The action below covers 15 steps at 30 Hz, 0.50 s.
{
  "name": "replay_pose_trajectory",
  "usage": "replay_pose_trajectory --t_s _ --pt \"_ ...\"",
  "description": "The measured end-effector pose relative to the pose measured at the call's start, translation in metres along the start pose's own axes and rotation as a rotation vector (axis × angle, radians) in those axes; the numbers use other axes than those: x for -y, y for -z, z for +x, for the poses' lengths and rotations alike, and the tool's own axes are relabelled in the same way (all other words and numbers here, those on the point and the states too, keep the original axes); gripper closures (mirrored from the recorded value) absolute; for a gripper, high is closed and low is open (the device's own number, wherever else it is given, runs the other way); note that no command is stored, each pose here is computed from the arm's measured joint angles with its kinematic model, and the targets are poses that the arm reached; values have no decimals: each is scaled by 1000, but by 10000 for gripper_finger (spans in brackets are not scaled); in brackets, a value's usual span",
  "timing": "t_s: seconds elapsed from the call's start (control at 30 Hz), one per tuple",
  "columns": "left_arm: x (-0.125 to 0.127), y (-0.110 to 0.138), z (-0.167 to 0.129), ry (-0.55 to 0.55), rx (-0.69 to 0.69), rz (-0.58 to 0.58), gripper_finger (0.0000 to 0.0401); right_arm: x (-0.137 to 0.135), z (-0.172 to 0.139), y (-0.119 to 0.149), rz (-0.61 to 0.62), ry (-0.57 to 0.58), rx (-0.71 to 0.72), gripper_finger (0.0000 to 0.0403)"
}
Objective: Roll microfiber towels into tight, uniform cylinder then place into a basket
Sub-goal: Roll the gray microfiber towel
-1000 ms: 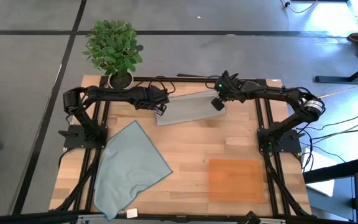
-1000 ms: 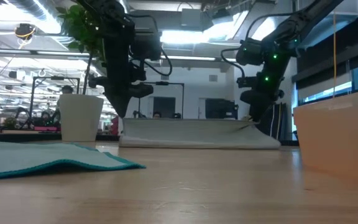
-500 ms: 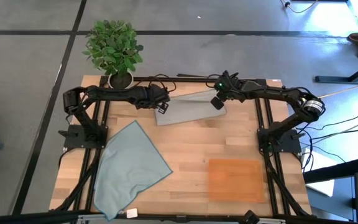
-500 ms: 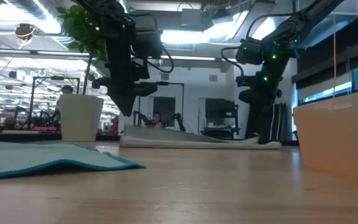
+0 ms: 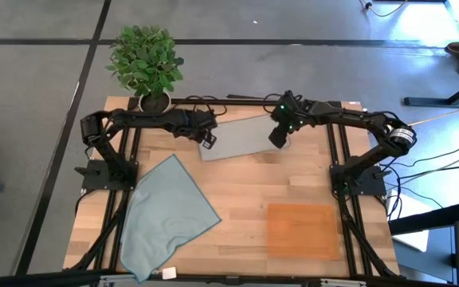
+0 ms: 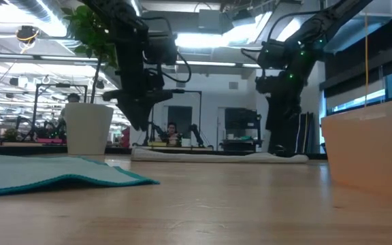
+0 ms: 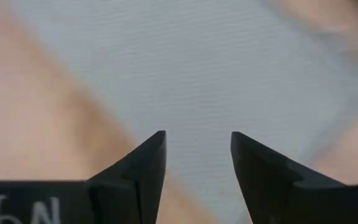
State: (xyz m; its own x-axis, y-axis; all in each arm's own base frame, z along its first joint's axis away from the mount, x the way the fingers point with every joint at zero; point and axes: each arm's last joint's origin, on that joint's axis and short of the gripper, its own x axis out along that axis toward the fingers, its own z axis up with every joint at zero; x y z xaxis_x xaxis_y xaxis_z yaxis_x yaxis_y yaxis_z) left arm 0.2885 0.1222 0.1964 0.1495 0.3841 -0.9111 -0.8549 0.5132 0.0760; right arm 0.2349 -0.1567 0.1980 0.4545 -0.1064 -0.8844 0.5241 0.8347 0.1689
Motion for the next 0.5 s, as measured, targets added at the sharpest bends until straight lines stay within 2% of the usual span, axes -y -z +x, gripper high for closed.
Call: replay_pose_trajectory --t_s 0.1,0.17,0.3,0.5 --pt "7 5 -2 63 -32 96 316 -8 4 9 9 -152 -56 222" --pt "12 8 -4 74 -30 126 318 -13 7 12 -1 -170 -72 222" --pt "19 10 -2 104 4 149 320 -17 15 24 -2 -93 -98 221" --pt "26 21 20 117 16 154 321 -13 22 35 -5 2 -113 221"
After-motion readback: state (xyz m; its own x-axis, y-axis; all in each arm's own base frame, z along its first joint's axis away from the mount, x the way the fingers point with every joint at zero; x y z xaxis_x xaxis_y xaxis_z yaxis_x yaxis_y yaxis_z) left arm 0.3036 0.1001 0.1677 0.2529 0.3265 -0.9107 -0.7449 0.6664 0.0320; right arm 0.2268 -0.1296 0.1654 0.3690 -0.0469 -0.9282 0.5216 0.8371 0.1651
